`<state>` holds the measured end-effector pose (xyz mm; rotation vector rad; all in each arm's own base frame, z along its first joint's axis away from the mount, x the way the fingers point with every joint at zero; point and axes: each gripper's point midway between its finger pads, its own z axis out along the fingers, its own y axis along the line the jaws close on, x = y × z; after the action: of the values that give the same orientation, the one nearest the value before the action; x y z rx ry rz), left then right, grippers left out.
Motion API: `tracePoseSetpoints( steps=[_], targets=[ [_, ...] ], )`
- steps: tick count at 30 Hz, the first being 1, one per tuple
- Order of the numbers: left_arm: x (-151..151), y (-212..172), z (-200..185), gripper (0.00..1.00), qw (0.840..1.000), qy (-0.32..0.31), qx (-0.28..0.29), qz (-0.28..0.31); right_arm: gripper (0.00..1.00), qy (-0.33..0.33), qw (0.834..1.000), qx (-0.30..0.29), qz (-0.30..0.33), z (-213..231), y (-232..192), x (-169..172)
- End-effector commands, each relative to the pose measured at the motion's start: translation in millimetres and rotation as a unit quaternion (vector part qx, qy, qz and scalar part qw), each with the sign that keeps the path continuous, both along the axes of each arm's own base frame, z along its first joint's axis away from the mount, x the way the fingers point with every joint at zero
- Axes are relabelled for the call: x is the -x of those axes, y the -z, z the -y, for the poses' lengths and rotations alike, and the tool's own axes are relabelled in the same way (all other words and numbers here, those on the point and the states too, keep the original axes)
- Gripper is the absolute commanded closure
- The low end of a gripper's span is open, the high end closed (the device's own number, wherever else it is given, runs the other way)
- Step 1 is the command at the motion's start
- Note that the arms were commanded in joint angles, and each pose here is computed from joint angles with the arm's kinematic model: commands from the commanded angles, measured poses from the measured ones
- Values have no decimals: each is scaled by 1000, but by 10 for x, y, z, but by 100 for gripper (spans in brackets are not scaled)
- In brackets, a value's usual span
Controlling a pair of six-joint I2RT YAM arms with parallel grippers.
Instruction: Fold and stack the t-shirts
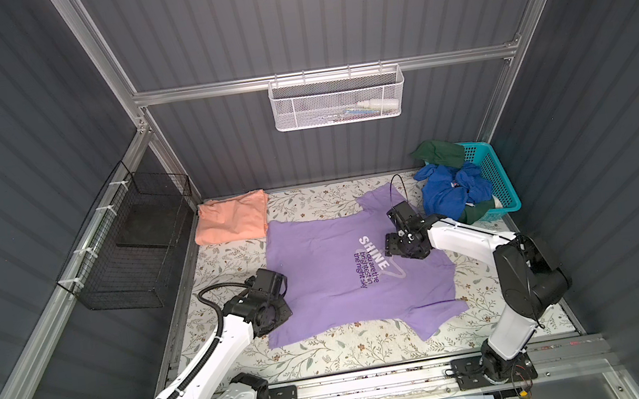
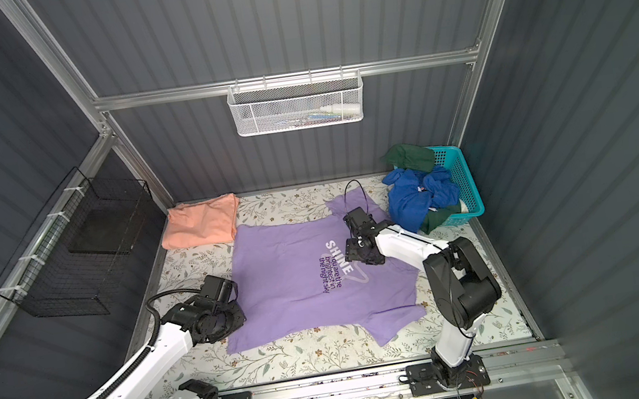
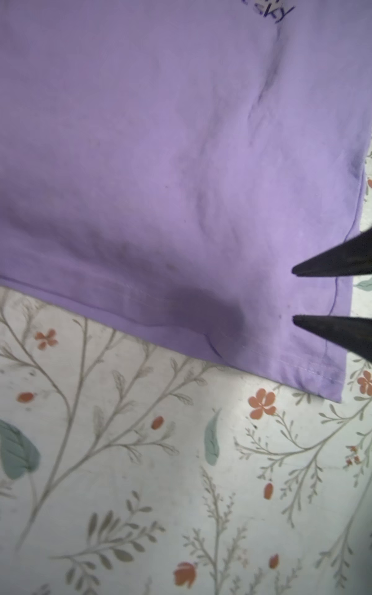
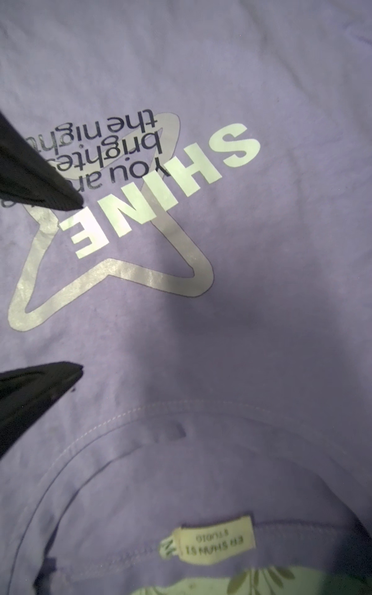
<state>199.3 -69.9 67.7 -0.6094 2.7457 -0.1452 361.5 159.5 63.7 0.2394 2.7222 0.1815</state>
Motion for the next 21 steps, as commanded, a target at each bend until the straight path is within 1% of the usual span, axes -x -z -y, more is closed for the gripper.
tracePoseSetpoints(
  steps=[1,2,3,4,5,7,10,14,17,18,19,21],
  targets=[
    [105,-16,-106,60,999,-36,-10,-8,21,-10,1000,-7,8,18,-96,12],
    [51,-62,-101,52,999,-38,-10,2,18,-11,1000,-9,13,17,-132,-6],
    [-9,-111,-83,48,999,-36,-9,13,15,-12,1000,-11,17,16,-169,-31],
    [-99,-166,-60,46,999,-32,-9,26,11,-14,1000,-12,24,9,-214,-70],
    [-201,-232,-21,43,999,-25,-8,39,9,-18,999,-15,33,-1,-275,-123],
    [-409,-360,47,34,998,-10,-13,60,7,-19,999,-20,47,-13,-387,-247],
    [-763,-546,164,28,995,17,-24,94,6,-23,996,-23,78,-22,-571,-497],
    [-1287,-788,270,20,987,41,-40,153,6,-23,991,-20,131,8,-760,-949],
    [-1673,-812,281,17,984,44,-9,171,7,-17,990,-27,141,20,-814,-1299],
    [-1788,-811,280,17,983,44,2,176,7,-17,990,-31,136,7,-775,-1365],
    [-1926,-826,277,16,982,47,4,185,8,-21,990,-37,134,-24,-754,-1443],
    [-2158,-843,270,16,979,55,-9,196,8,-29,990,-42,129,-73,-720,-1546]
  ],
)
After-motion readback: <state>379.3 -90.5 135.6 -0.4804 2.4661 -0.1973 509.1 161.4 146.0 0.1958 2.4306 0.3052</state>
